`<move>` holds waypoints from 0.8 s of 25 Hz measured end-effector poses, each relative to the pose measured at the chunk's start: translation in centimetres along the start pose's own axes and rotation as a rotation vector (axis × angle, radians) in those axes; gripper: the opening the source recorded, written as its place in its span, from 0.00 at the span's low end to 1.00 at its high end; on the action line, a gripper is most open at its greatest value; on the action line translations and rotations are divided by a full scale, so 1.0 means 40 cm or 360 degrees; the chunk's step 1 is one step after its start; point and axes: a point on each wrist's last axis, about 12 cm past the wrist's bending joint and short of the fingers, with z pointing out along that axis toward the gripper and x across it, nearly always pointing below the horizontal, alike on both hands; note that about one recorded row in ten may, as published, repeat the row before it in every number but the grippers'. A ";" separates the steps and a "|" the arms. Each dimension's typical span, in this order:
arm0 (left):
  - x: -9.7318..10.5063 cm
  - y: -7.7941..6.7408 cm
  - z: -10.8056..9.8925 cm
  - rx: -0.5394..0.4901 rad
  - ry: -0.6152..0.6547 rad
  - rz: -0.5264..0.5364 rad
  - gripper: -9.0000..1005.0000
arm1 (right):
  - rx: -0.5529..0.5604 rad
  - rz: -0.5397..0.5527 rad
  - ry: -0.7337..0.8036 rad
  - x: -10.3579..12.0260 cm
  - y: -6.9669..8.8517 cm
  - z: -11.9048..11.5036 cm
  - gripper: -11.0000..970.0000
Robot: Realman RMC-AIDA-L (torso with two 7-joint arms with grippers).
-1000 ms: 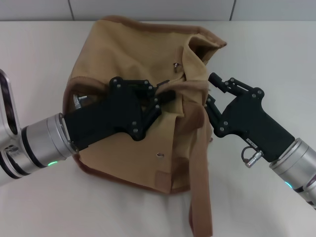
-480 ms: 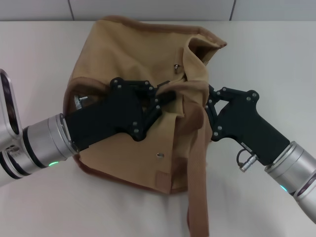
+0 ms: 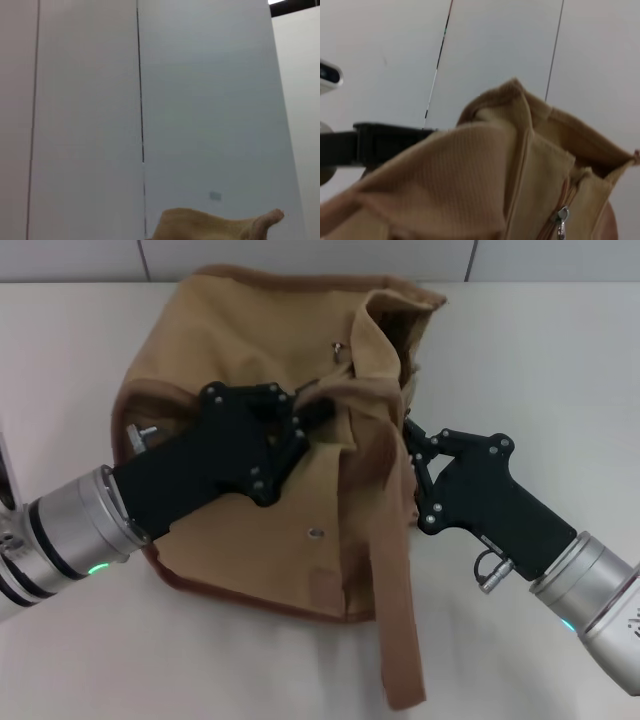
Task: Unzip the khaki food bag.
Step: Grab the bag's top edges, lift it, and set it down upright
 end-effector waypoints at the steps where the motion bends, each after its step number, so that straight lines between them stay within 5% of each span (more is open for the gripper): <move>1: -0.003 0.000 -0.003 -0.0024 -0.0028 -0.0006 0.12 | -0.0001 0.0000 0.0020 0.004 0.000 0.000 0.01; 8: -0.012 -0.001 -0.014 -0.0081 -0.0105 -0.0012 0.12 | -0.0002 0.0000 0.0039 0.007 0.001 -0.001 0.01; 20: -0.031 0.000 -0.118 -0.0650 -0.0392 -0.0025 0.13 | 0.0039 -0.0019 0.0098 0.022 -0.008 -0.028 0.01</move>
